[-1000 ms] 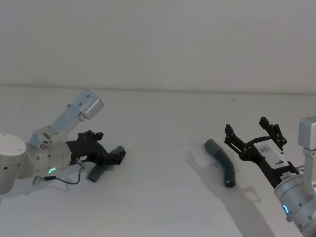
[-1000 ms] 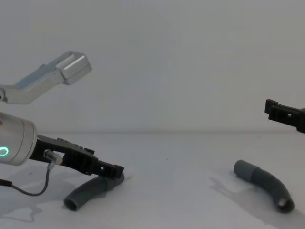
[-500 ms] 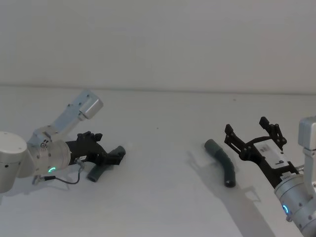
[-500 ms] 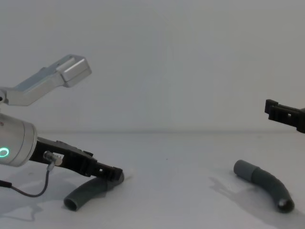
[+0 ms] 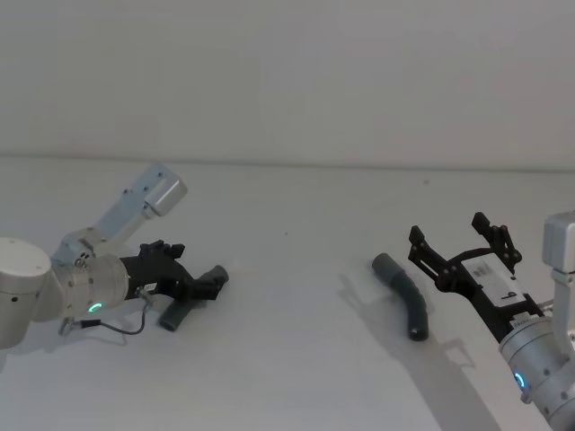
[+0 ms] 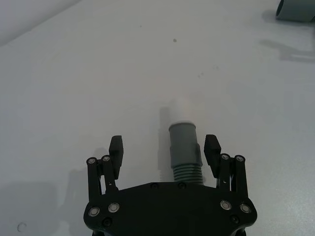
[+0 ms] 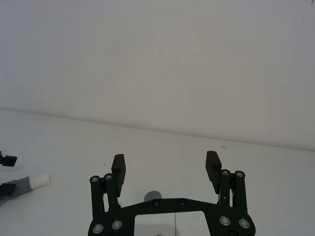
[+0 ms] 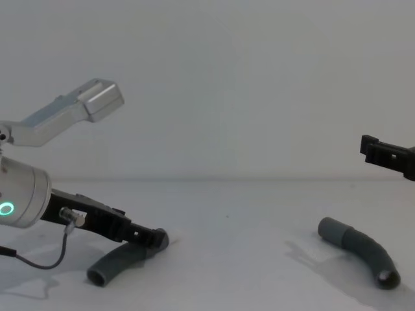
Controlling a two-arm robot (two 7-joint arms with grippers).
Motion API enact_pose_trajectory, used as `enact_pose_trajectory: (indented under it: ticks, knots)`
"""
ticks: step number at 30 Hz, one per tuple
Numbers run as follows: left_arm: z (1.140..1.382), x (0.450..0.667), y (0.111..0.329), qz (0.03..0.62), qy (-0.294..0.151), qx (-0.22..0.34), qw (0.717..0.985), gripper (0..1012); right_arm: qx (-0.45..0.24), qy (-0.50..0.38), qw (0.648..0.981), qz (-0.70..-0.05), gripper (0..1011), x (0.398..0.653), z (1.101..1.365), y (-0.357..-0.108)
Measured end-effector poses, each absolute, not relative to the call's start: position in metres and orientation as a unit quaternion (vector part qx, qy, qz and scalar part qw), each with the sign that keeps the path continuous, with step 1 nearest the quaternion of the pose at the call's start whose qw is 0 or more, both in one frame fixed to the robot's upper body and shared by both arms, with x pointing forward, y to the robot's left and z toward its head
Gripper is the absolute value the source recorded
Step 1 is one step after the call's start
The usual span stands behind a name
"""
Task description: Use both hands to pick up one end of the pipe from the table, align the ends, and insert them.
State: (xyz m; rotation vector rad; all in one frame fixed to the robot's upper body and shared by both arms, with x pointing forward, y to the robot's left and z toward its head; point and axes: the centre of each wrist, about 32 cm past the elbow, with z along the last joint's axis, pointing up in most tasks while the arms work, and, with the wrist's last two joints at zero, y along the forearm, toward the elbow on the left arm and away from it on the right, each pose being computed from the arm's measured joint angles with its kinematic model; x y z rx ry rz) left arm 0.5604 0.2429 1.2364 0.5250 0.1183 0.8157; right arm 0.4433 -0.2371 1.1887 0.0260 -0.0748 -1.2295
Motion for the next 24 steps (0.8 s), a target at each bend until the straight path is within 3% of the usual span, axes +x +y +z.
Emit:
enact_pose_trajectory:
  ticks: [14, 21, 24]
  knots:
    - [1.2344, 0.5610, 0.2434, 0.390, 0.061, 0.259, 0.881, 964, 0.012, -0.035, 0.816, -0.577, 1001, 0.4433, 1.1887, -0.2371]
    - [1.2342, 0.5611, 0.2434, 0.390, 0.061, 0.260, 0.881, 792, 0.012, -0.035, 0.816, -0.577, 1001, 0.4433, 1.1887, -0.2371]
    - [1.2341, 0.5611, 0.2434, 0.390, 0.061, 0.260, 0.881, 671, 0.012, -0.035, 0.816, -0.577, 1001, 0.4433, 1.1887, -0.2371]
